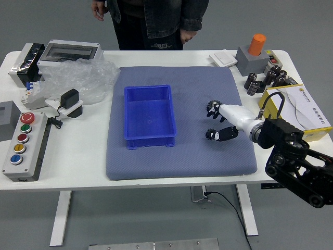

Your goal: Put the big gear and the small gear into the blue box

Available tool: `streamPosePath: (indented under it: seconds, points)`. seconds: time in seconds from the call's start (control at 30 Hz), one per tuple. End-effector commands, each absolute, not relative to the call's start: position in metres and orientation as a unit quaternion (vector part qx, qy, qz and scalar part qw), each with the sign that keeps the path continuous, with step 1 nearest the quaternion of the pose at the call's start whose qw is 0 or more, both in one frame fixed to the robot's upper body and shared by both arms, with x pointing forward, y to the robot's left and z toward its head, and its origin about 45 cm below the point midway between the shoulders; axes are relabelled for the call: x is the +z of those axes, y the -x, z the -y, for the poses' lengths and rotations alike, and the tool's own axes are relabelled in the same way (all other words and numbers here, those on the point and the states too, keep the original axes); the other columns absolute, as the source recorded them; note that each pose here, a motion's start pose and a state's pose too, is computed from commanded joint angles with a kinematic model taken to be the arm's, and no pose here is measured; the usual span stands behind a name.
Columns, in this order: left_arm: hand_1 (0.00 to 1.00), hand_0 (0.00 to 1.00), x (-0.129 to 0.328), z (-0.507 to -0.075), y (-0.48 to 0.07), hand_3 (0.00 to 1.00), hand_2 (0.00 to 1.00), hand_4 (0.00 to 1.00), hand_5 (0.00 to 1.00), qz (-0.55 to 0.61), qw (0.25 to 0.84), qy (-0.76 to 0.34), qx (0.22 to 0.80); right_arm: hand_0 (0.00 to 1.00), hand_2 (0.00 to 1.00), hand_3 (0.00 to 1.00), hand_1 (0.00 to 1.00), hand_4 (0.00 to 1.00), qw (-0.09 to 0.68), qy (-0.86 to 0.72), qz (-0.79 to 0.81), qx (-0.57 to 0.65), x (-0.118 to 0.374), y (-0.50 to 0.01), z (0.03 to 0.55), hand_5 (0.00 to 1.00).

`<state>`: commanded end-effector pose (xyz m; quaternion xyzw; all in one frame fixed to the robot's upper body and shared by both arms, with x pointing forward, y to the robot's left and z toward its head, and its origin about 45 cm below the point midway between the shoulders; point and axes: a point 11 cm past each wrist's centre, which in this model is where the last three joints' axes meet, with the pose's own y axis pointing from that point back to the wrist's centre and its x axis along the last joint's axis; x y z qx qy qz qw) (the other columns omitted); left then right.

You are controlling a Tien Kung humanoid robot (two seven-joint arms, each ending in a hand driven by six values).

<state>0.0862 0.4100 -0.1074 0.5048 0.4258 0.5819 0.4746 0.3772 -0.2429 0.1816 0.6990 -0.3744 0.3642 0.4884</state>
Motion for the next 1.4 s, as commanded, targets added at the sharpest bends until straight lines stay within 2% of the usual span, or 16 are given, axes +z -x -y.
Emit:
streamPosePath:
  seconds: [1.4]
  points:
    - [0.679,0.728,-0.108,-0.408,-0.087,0.692,0.696,0.432,0.020,-0.425,0.477,-0.506,0.579,0.654,0.659,0.670,0.570,0.699,0.501,-0.701,0.368,0.349,0.153,-0.374,0.243,0.257]
